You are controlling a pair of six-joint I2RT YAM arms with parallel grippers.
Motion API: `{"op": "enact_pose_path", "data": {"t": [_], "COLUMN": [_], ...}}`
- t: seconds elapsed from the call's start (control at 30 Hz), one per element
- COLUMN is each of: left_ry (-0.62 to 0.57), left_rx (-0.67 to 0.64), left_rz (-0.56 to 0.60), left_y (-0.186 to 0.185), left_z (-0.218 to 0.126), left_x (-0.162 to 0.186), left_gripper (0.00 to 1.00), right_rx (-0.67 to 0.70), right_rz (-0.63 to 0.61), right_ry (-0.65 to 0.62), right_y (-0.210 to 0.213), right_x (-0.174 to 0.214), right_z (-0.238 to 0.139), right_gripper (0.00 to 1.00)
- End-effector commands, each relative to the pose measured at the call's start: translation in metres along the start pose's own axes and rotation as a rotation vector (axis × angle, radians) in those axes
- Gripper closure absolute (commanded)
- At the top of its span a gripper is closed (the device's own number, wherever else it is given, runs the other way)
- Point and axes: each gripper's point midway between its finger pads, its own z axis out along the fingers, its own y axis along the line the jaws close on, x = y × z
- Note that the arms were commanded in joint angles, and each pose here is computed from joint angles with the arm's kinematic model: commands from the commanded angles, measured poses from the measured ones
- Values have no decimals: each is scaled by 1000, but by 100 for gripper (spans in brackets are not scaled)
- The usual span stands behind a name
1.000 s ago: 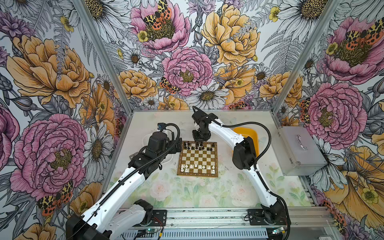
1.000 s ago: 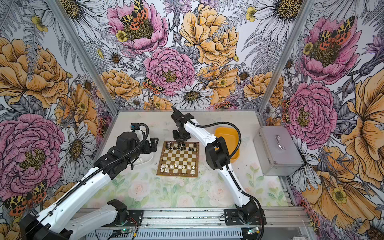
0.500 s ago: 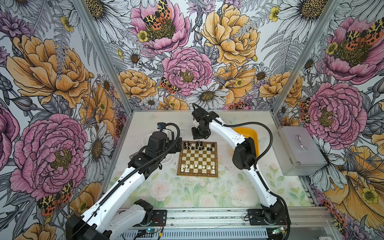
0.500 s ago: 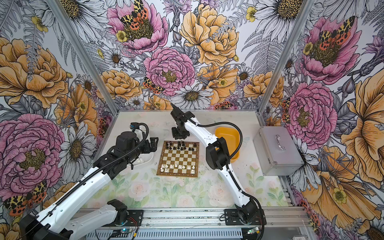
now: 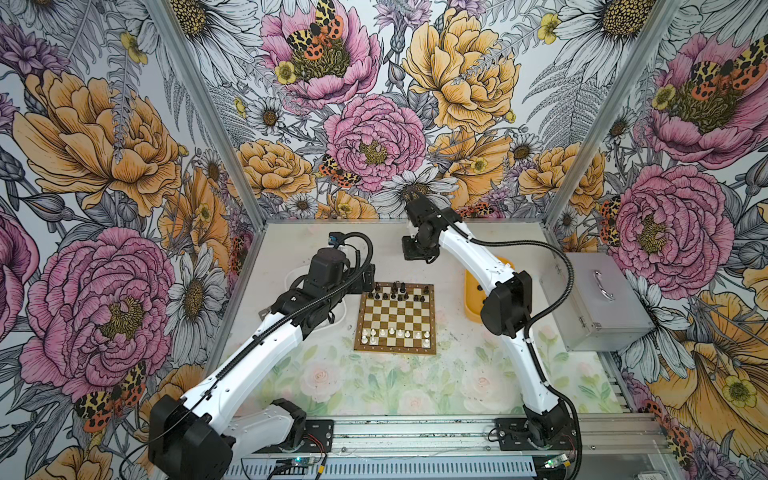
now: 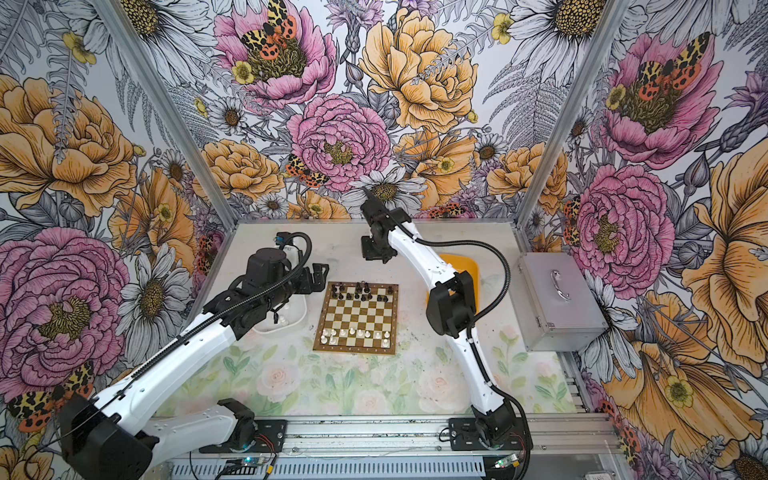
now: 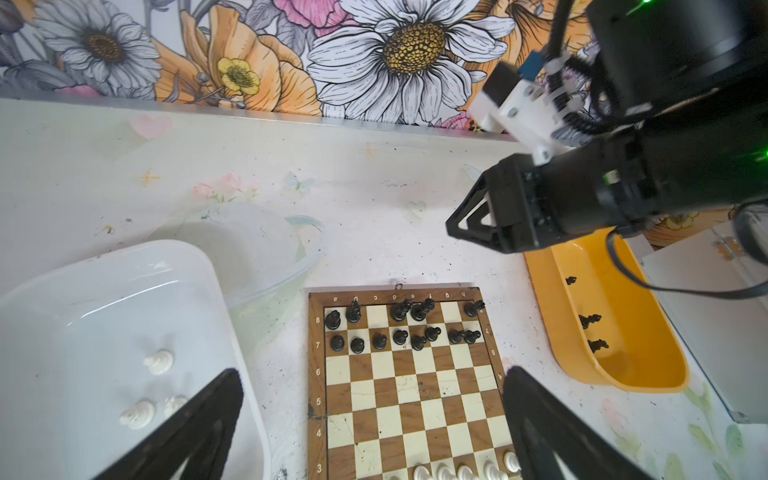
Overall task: Set up the chess pieces on the board
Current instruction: 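Release the piece and move the right gripper back into the yellow tub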
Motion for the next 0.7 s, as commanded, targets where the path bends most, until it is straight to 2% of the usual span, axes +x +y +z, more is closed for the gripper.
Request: {"op": "enact_pose_path", "data": {"t": [0.0,0.17,0.33,0.6,0.67], "left_ry": [-30,30,55,83,110], "left_rx": [127,225,302,349,340], "left_rz": [72,137,140,152,154], "left_y": [-48,-102,-143,-181,-183], "left_z": [14,50,75,97,109], "left_x": [-20,-19,-26,-36,-27], "left_gripper": [1,1,1,1,1], "right_rx": [123,232,197,185,179], "right_rz": [54,139,254,308,319], "right_ry": [-97,-50,-22,46,56], "right_y": [-59,-127,-168,-197,-201], "right_x": [-14,18,48,69,71], "right_z": [-56,-64,-54,-25,-18], "right_gripper": [68,70,67,67,68]}}
